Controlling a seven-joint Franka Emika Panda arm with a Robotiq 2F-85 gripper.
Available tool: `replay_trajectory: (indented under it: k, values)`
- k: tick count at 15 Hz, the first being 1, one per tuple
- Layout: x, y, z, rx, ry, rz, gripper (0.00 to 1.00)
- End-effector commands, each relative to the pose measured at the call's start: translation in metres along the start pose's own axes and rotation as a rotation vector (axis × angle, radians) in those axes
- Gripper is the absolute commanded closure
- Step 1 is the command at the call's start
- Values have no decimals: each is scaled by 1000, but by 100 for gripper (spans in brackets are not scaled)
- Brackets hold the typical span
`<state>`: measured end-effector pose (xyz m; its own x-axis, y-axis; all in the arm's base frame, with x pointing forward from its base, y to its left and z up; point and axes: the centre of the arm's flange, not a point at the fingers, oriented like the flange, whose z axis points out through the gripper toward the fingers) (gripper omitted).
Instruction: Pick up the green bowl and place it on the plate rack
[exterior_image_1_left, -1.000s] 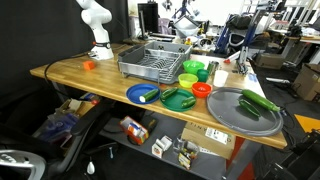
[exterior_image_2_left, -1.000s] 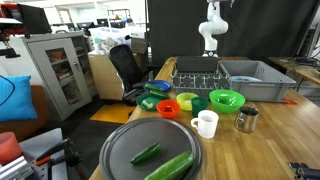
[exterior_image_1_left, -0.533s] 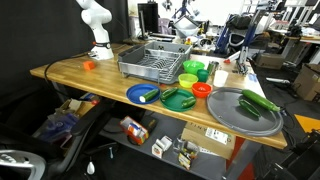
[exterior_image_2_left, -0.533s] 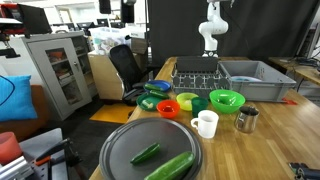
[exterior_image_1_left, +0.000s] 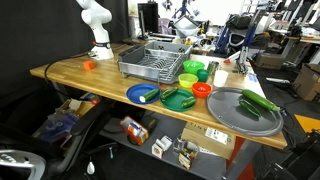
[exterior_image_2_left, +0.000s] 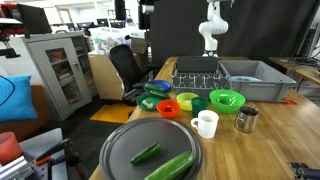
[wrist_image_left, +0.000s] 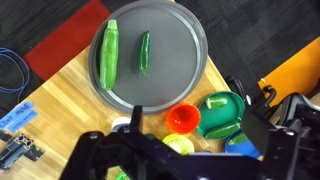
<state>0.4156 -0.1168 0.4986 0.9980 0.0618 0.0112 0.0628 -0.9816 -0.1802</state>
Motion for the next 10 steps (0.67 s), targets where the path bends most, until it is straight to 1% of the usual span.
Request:
replay_trajectory:
  k: [1,3,4,7,10]
  values:
    - [0,0,0,0,0,0,0]
    - [0,0,0,0,0,0,0]
    - [8,1,2,21,3,12,0]
    - [44,-2,21,16,3,116,0]
    - [85,-5,45,-2,44,250,0]
